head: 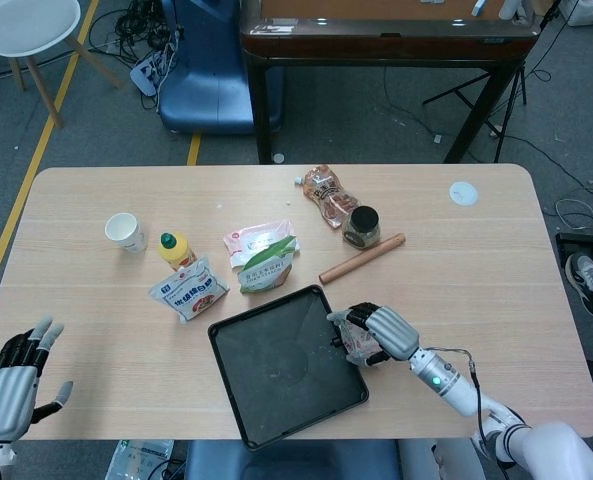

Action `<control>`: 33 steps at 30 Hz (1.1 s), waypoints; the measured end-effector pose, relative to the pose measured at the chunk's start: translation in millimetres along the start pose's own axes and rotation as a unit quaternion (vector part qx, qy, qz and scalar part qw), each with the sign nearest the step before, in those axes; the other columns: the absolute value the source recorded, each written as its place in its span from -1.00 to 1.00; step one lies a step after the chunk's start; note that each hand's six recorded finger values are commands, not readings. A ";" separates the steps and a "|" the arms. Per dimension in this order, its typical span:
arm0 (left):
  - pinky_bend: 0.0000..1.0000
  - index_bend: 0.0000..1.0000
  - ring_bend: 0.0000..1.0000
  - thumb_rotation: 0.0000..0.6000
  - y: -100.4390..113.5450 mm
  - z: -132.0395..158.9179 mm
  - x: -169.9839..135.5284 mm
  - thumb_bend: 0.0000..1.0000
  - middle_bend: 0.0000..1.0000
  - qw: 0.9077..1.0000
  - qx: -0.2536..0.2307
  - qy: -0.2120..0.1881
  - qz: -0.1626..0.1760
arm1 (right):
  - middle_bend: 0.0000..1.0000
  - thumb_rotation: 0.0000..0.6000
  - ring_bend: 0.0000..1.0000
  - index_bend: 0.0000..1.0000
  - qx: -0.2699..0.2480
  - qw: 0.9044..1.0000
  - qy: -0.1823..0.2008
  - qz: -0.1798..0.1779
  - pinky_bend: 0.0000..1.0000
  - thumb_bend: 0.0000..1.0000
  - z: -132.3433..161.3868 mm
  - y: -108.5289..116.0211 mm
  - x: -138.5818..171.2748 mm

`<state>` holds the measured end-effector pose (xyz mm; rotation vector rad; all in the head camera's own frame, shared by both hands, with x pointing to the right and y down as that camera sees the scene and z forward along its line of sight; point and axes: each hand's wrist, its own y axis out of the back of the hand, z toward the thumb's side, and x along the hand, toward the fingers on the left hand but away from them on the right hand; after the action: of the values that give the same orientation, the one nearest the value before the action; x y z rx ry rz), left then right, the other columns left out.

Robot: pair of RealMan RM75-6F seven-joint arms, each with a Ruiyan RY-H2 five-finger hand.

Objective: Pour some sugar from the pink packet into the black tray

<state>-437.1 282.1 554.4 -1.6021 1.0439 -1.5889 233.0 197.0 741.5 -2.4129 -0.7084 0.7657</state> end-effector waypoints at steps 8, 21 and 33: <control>-0.88 -0.78 -0.84 1.00 -3.0 0.1 1.0 -0.44 -0.88 1.000 -0.001 0.000 -0.004 | -0.10 1.00 -0.19 -0.26 -0.024 0.999 0.009 -0.023 -0.18 -0.26 3.8 9.8 -0.1; -0.88 -0.78 -0.85 1.00 -2.3 -0.5 2.0 -0.44 -0.88 1.000 -0.002 0.001 -0.003 | -0.99 1.00 -0.98 -1.00 -0.026 0.999 0.023 0.009 -0.99 -0.71 9.0 6.6 7.7; -0.88 -0.78 -0.85 1.00 2.0 -5.7 6.8 -0.44 -0.88 1.000 -0.003 0.001 0.003 | -0.85 1.00 -0.97 -1.00 0.016 0.999 0.032 -0.040 -1.00 -0.69 23.9 45.9 39.6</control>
<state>-443.3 275.7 556.3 -1.5997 1.0541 -1.5843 260.5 194.5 682.5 -2.3534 -0.7571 0.6590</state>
